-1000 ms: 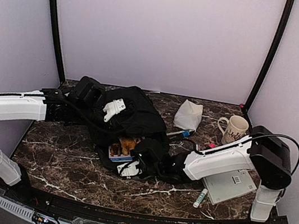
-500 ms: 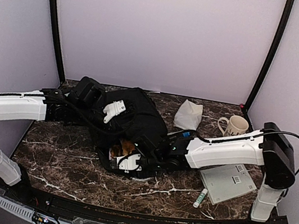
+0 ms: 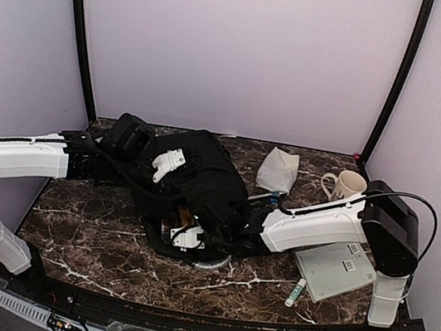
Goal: Pack the student bag
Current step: Adjust the book in the largest pocket of the bag.
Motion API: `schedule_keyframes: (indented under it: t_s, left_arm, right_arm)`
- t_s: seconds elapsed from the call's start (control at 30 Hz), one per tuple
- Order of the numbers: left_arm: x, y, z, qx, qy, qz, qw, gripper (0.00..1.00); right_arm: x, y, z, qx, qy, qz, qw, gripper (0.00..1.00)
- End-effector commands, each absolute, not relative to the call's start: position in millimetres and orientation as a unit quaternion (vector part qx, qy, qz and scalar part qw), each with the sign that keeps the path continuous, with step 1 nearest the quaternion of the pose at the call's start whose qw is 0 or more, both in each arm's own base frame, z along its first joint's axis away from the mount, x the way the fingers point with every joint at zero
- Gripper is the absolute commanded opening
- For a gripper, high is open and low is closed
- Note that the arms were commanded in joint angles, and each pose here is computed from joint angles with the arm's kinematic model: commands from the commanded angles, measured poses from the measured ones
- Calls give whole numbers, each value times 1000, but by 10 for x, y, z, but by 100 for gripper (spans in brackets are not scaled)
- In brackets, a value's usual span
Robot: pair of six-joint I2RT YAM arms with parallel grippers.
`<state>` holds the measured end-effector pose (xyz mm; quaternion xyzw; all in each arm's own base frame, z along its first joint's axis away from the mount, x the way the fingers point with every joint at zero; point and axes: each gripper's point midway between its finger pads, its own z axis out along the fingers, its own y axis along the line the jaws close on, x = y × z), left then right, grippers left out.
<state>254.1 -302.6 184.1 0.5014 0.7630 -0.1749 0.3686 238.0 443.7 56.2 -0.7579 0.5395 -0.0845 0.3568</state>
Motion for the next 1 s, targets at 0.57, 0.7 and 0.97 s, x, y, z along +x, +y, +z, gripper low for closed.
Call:
schedule_keyframes:
  t_s: [0.57,0.7,0.97]
  left_arm:
    - [2398,-3159,2118,520,725,-228,389,0]
    - [2398,-3157,2107,521,726,-228,388,0]
    - [2474,-3121,2100,506,741,-210,388,0]
  right_arm:
    - [3446,4623,642,-647,513,-272,495,9]
    - [3533,4671,637,-632,508,-286,510,7]
    - [3453,4626,614,-633,519,-275,504,13]
